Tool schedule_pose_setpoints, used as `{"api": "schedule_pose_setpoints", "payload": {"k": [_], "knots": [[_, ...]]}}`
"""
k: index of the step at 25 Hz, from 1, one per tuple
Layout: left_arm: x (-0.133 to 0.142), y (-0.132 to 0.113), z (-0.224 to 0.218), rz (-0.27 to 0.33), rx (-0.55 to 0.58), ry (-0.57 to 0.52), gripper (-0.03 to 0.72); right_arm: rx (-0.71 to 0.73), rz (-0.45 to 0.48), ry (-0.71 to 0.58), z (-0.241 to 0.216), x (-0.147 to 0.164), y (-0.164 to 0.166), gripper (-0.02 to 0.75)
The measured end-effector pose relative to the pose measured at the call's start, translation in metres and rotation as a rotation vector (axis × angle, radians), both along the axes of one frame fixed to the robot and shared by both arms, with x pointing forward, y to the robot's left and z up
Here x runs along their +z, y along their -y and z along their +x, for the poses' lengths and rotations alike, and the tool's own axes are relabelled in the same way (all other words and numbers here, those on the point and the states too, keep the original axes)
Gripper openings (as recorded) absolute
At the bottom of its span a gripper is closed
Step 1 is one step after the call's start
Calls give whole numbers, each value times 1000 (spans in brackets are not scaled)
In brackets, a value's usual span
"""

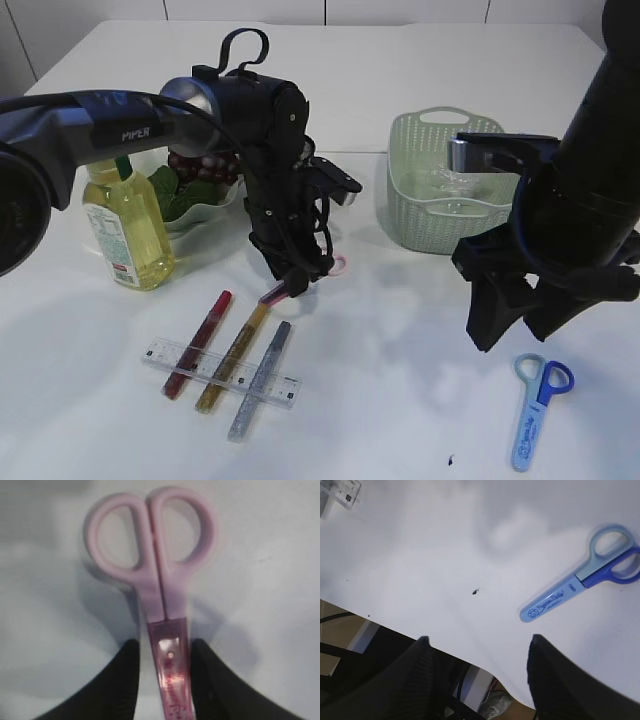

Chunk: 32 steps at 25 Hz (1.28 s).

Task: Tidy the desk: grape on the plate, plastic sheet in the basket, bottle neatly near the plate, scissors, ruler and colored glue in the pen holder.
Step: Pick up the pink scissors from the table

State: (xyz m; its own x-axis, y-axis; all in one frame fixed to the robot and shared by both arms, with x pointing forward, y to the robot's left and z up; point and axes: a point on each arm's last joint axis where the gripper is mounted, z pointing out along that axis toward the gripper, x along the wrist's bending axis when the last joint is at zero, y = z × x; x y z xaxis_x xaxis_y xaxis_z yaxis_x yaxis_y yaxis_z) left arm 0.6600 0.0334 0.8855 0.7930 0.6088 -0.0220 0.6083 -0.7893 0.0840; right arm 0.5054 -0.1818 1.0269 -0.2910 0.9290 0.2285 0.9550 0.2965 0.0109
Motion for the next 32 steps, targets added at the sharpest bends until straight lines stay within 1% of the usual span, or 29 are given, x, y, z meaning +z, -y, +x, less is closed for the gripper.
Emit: {"api": "schedule_pose_setpoints", "payload": {"k": [2, 7, 11, 18, 32], "knots": [[0, 0, 0, 4, -2, 3, 244, 0, 0, 0, 0, 0, 0, 474], [0, 0, 1, 5, -3, 8, 213, 2, 0, 1, 0, 0, 0, 473], [-1, -1, 1, 7, -4, 12, 162, 2, 0, 1, 0, 0, 0, 473], [-1, 0, 1, 7, -4, 13, 130, 2, 0, 1, 0, 0, 0, 472], [4, -1, -1, 19, -3, -23, 126, 5, 0, 1, 0, 0, 0, 472]]}}
